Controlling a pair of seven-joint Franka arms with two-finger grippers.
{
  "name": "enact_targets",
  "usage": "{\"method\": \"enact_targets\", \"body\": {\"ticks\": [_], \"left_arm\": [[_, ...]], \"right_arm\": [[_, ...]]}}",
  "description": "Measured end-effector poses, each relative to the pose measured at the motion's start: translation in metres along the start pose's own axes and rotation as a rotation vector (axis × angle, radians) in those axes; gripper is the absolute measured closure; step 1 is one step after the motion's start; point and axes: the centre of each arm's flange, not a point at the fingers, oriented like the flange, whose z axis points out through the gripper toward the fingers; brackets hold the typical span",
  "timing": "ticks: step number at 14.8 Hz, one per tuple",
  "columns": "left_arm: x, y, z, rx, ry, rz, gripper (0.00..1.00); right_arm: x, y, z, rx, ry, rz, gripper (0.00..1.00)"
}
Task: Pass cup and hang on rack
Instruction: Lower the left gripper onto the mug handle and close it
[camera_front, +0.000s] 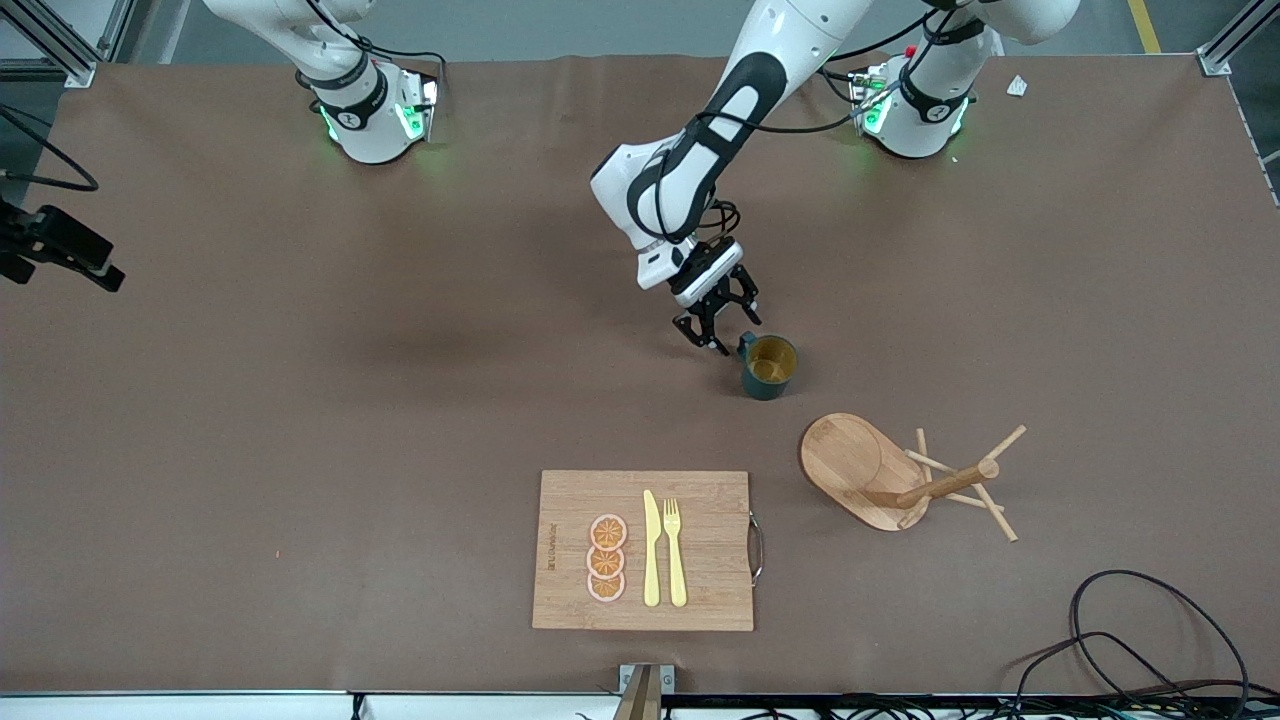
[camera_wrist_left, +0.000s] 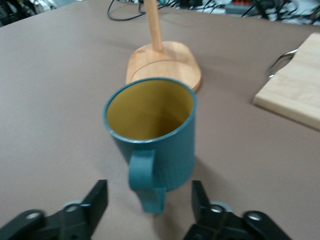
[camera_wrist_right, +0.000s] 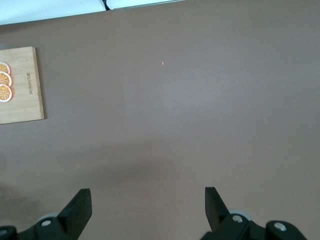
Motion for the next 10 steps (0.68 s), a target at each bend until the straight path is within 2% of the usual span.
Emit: {"method": "enact_targets", "body": {"ticks": [2,3,10], "left_arm": [[0.000,0.000,0.000,-0.015,0.008,-0.005,0.36],[0.000,0.000,0.001,-0.016,0.009,-0.006,0.45],[0.001,0.001,0.012,-0.023,0.032,0.006,0.49]], "right_arm": [[0.000,0.003,-0.002,0.000,0.001,0.005,0.00],[0.000,0.004,-0.001,-0.001,0.001,0.007,0.00],[0.000,0.004,-0.001,-0.001,-0.001,0.007,0.00]]}}
